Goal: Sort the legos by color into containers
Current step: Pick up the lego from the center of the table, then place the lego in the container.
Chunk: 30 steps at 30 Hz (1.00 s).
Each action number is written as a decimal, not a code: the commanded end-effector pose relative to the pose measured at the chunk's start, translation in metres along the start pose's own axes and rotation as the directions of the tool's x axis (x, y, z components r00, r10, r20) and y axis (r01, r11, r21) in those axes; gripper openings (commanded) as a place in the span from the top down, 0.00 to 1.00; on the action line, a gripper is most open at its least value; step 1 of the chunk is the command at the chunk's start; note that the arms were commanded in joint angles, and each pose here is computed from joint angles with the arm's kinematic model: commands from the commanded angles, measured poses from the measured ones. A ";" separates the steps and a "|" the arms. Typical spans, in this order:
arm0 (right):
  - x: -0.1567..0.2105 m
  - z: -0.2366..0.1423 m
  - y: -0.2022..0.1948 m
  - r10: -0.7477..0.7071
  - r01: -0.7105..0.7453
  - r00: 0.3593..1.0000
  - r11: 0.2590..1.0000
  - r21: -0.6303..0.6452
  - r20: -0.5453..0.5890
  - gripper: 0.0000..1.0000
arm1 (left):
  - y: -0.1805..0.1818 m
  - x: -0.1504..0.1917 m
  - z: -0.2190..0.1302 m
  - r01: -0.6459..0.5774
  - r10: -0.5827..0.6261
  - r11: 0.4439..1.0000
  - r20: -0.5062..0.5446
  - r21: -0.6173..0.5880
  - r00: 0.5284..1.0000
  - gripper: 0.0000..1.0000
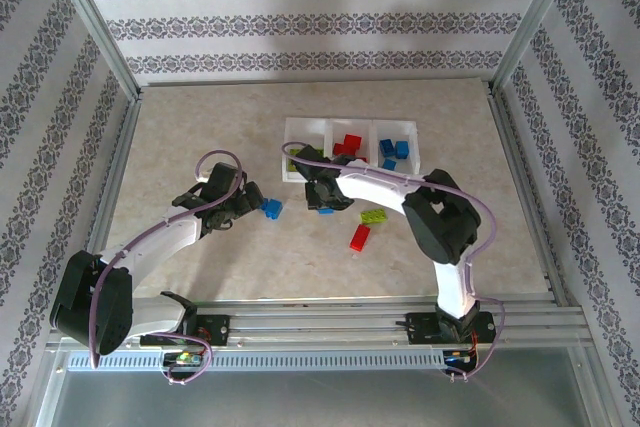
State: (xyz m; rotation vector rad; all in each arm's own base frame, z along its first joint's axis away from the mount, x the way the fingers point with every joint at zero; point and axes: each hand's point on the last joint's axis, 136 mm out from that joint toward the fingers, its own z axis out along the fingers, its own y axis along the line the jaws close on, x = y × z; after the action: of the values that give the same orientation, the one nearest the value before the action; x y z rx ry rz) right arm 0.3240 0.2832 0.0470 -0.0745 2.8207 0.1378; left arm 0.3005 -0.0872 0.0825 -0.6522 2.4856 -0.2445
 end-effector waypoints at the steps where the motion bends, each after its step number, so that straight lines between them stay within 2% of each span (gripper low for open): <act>1: -0.009 -0.035 -0.008 -0.018 0.017 0.997 1.000 0.004 0.070 0.65 | 0.004 -0.002 0.004 0.021 -0.021 1.000 0.002 -0.001 1.000 0.00; 8: -0.030 -0.089 -0.047 0.007 -0.012 0.981 1.000 0.026 0.192 0.65 | 0.003 -0.003 0.003 0.022 -0.022 1.000 0.005 0.001 1.000 0.00; 14: -0.055 -0.111 -0.107 0.071 -0.091 0.964 0.994 0.067 0.256 0.65 | 0.002 -0.002 0.003 0.023 -0.023 1.000 0.000 0.006 1.000 0.00; 22: -0.084 -0.100 -0.176 0.126 -0.167 0.959 0.975 0.145 0.254 0.64 | 0.002 -0.002 0.003 0.029 -0.029 1.000 -0.002 0.009 1.000 0.00; 30: -0.103 -0.073 -0.199 0.149 -0.191 0.959 0.967 0.166 0.239 0.62 | 0.001 -0.002 0.002 0.027 -0.027 1.000 -0.005 0.010 1.000 0.00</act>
State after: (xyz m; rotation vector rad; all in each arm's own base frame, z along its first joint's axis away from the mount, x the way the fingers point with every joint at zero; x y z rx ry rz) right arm 0.3981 0.0811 0.1261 0.2446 2.6191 -0.0833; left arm 0.2996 -0.0902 0.0820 -0.6483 2.4954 -0.2656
